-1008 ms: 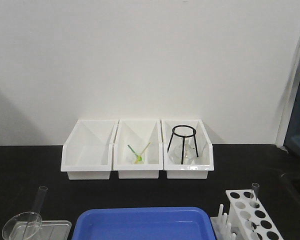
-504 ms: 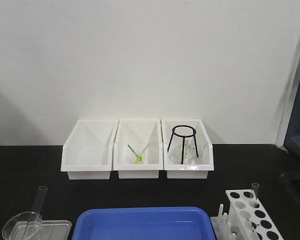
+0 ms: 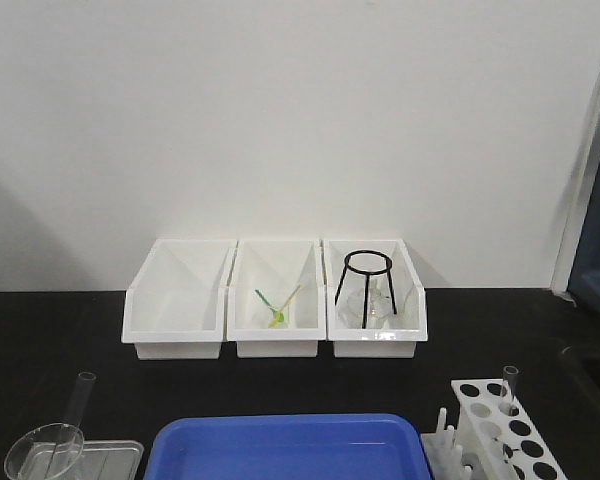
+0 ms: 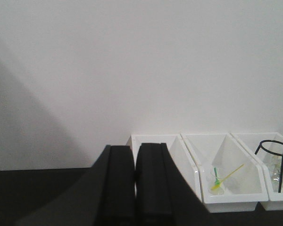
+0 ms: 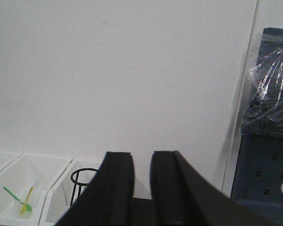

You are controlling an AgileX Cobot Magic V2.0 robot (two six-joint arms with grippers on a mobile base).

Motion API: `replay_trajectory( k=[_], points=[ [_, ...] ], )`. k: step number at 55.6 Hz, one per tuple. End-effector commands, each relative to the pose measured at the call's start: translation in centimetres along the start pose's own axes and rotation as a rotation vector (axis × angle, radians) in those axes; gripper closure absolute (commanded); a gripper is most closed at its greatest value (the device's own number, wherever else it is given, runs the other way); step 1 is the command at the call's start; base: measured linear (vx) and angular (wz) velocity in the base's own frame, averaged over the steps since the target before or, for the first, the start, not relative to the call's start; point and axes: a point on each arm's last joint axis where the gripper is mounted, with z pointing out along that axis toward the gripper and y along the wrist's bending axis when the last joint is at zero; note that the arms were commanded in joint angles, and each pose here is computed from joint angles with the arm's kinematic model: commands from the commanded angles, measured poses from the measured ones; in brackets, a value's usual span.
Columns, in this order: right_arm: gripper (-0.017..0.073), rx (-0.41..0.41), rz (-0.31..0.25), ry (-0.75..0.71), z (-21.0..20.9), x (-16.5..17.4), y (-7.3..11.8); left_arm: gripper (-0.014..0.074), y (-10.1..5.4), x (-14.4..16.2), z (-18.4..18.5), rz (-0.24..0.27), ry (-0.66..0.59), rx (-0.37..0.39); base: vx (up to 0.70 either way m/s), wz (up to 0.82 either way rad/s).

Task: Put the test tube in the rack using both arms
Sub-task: 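Move the left gripper down over the glass test tube in the beaker, then close the left gripper on the test tube and lift it from the beaker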

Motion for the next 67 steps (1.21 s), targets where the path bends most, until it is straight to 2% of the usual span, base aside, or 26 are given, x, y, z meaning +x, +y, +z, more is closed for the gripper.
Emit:
replay_trajectory(
  k=[1, 6, 11, 19, 30, 34, 41, 49, 54, 61, 67],
  points=[
    [0.0099, 0.018, 0.01, -0.138, -0.2, -2.3, -0.3, 0.0286, -0.1, -2.1, -0.3, 0.0, -0.126, -0.002, 0.0, 0.0],
    [-0.0068, 0.021, 0.024, -0.144, -0.2, -2.3, -0.3, 0.0171, -0.1, -2.1, -0.3, 0.0, -0.124, -0.001, 0.0, 0.0],
    [-0.0172, 0.022, 0.024, -0.145, -0.2, -2.3, -0.3, 0.0076, -0.1, -2.1, -0.3, 0.002, -0.124, -0.002, 0.0, 0.0],
    [-0.0164, 0.022, 0.019, -0.157, -0.2, -2.4, -0.3, 0.0002, -0.1, -2.4, -0.4, 0.002, -0.149, -0.003, 0.0, 0.0],
    [-0.0116, 0.021, 0.03, -0.156, -0.2, -2.4, -0.3, 0.0, 0.0, -2.9, -0.5, -0.027, -0.211, -0.002, 0.0, 0.0],
    [-0.0085, 0.019, 0.029, -0.143, -0.2, -2.3, -0.3, 0.0, -0.1, -2.6, -0.3, 0.006, -0.192, -0.003, 0.0, 0.0],
    [-0.0022, 0.005, 0.031, -0.118, -0.2, -0.9, 0.0, 0.0006, -0.7, -0.8, 0.5, 0.17, -0.084, 0.031, 0.0, 0.0],
    [0.004, -0.045, 0.027, -0.091, -0.5, 2.0, 1.1, 0.0008, -1.7, 3.1, 1.1, 0.234, 0.079, 0.103, 0.0, 0.0],
    [0.0062, -0.066, 0.027, -0.086, -0.8, 3.5, 1.6, 0.0008, -1.9, 6.1, 1.4, 0.295, 0.179, 0.134, 0.0, 0.0],
    [0.0083, -0.073, 0.026, -0.071, -1.2, 5.3, 1.8, 0.0008, -1.7, 9.9, 2.4, 0.312, 0.318, 0.145, 0.0, 0.0],
    [0.0086, -0.073, 0.025, -0.06, -1.3, 5.7, 1.8, 0.0008, -1.8, 11.5, 3.8, 0.313, 0.364, 0.151, 0.0, 0.0]
  ],
)
